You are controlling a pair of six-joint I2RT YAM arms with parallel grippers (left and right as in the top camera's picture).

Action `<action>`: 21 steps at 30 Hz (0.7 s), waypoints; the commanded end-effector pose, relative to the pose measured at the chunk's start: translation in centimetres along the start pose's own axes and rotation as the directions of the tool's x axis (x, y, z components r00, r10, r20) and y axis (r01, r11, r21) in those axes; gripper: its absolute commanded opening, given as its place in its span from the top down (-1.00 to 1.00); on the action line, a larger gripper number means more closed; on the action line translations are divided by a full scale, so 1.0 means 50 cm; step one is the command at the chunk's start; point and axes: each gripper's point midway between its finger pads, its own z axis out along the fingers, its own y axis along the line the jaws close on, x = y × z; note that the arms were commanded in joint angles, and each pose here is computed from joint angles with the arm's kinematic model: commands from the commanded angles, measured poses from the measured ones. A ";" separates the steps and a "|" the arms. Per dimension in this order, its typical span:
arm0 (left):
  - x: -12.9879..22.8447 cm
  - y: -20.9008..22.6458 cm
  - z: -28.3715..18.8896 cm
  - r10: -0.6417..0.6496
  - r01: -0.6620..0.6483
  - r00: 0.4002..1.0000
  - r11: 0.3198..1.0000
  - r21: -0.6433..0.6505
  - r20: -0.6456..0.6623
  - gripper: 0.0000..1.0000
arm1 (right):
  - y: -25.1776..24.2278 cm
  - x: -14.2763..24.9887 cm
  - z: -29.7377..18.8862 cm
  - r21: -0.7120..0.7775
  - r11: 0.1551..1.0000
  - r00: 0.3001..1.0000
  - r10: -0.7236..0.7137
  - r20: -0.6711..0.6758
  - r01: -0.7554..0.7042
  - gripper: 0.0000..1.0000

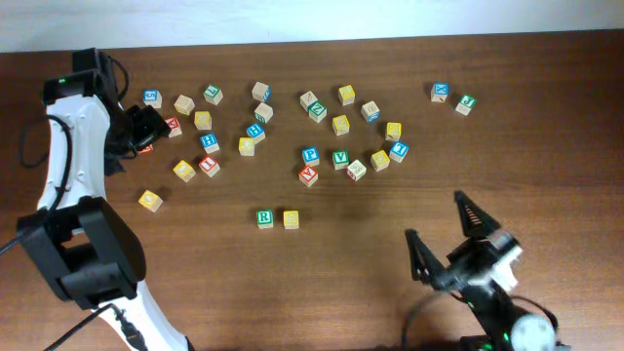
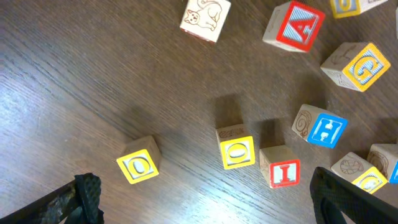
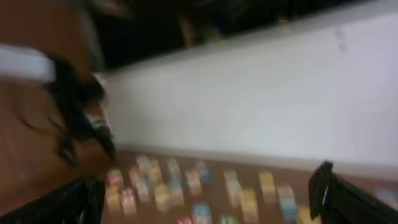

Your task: Spell out RSS

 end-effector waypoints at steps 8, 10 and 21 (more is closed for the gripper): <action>0.001 0.002 0.006 -0.020 0.020 1.000 1.000 0.005 -0.013 -0.98 | -0.055 -0.160 0.197 0.159 0.979 0.874 0.187 -0.449 -0.128 -0.96; 0.001 0.002 0.006 -0.020 0.020 1.000 1.000 0.005 -0.013 -0.98 | -0.090 -0.113 0.259 0.256 0.934 0.685 0.358 -0.635 -0.251 -0.97; 0.001 0.002 0.006 -0.020 0.020 1.000 1.000 0.005 -0.013 -0.98 | -0.053 0.128 0.464 0.558 0.665 0.273 0.730 -0.627 -0.496 -0.96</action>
